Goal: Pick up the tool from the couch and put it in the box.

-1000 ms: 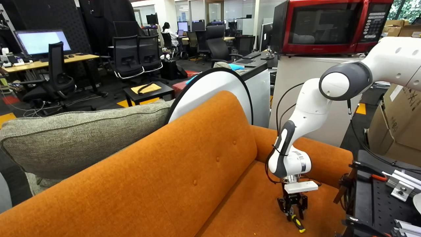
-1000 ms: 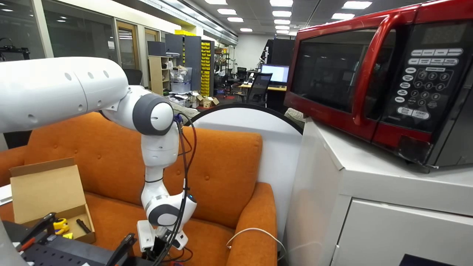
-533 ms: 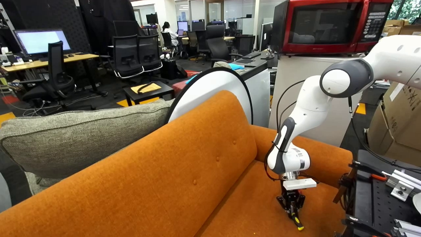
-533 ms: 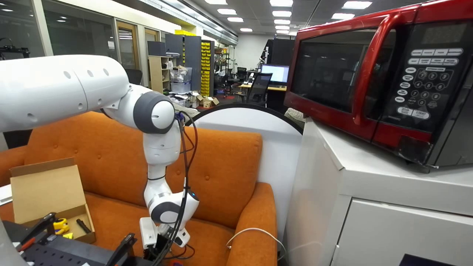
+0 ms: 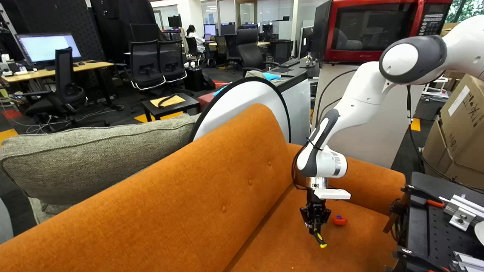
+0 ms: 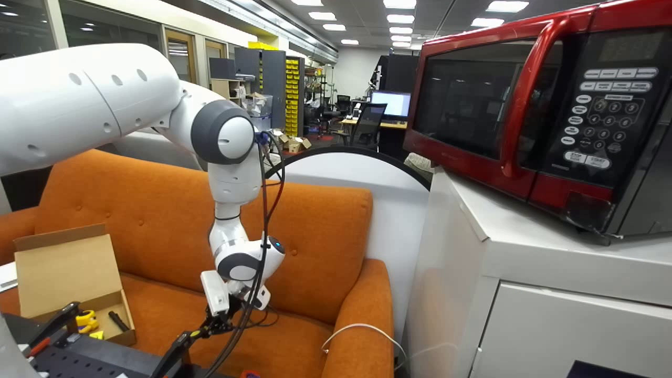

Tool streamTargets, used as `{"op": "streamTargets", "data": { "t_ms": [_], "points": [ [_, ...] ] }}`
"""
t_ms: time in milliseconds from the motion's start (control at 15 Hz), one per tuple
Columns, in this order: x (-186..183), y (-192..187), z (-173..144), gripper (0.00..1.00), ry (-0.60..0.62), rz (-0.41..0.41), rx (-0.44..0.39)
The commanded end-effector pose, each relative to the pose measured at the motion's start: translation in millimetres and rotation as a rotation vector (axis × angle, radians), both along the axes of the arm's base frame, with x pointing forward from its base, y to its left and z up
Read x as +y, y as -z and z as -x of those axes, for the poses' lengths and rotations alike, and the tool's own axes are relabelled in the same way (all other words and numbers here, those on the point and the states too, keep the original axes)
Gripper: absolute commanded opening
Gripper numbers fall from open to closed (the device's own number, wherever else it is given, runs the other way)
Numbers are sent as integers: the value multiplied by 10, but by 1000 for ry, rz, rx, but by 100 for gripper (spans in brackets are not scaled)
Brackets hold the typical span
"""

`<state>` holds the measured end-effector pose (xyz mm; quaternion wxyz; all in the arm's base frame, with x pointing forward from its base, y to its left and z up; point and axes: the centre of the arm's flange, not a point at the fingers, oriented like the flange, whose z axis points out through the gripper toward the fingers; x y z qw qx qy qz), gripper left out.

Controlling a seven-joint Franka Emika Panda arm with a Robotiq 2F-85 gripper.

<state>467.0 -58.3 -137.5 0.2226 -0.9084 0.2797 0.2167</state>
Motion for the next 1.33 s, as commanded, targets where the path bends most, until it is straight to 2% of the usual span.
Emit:
{"op": "streamTargets", "data": {
  "t_ms": [0, 267, 400, 800, 1067, 1267],
  "points": [
    [387, -658, -57, 7, -139, -79, -127],
    [1140, -1177, -294, 7, -354, -153, -232],
    [1559, -1272, -358, 7, -468, -178, -257],
    [2790, -1359, -219, 7, -832, -216, -272],
    [3398, -1391, -55, 7, -1033, -244, -259],
    [3738, -1408, 11, 7, -1137, -253, -250]
  ]
}}
